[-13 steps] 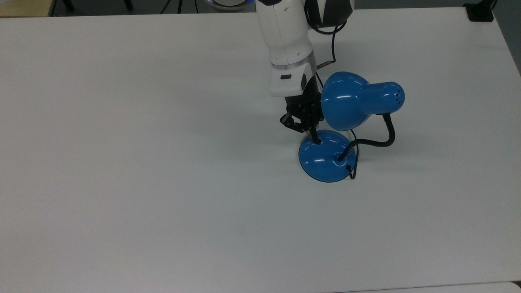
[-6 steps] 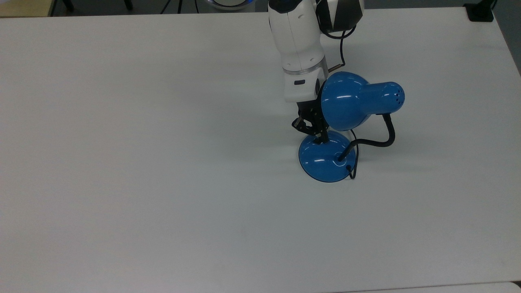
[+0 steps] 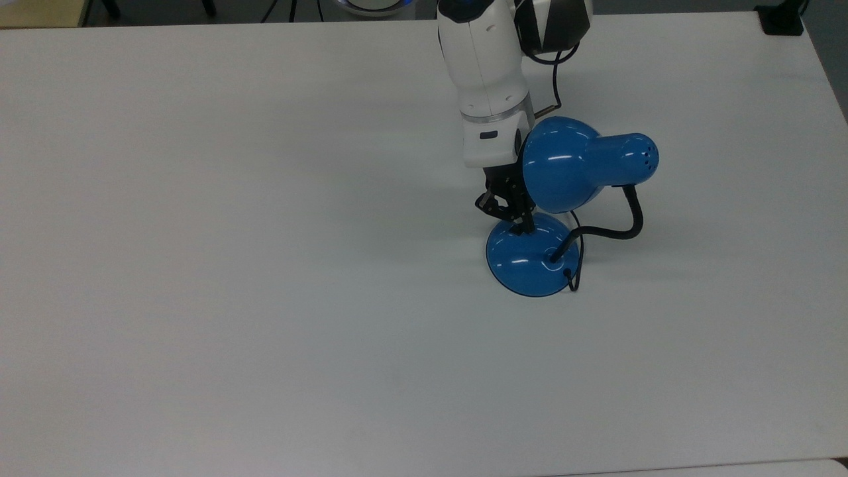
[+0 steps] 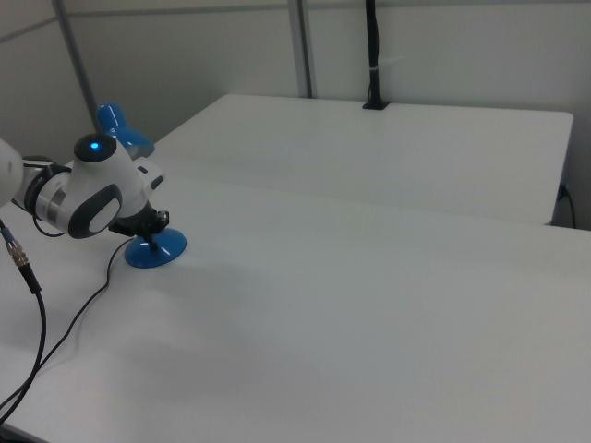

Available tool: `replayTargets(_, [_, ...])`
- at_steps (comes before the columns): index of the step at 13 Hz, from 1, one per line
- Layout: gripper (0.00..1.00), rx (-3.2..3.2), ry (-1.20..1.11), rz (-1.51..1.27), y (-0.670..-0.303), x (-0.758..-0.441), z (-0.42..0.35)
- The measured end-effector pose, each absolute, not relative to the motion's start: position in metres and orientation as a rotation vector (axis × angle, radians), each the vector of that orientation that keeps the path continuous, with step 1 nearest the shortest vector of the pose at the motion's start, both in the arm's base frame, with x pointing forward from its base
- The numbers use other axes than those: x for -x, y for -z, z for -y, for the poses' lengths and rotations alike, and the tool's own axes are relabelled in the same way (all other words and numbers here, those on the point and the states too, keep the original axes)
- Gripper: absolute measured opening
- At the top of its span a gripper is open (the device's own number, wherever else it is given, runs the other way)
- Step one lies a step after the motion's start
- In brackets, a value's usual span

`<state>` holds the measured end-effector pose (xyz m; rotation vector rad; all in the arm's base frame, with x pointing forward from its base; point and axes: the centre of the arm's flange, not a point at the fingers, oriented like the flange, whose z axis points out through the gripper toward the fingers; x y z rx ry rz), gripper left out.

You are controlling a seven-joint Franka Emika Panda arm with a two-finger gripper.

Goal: Turn on the lamp
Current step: 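Lower the gripper onto the switch on the lamp base, then press down on the base switch with the gripper fingers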

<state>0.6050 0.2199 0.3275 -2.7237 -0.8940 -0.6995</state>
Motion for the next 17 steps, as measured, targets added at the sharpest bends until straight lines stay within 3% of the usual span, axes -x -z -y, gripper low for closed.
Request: replayTargets(17, [0.01,2.721,0.72,0.924,-0.329,-0.6138,-0.2229])
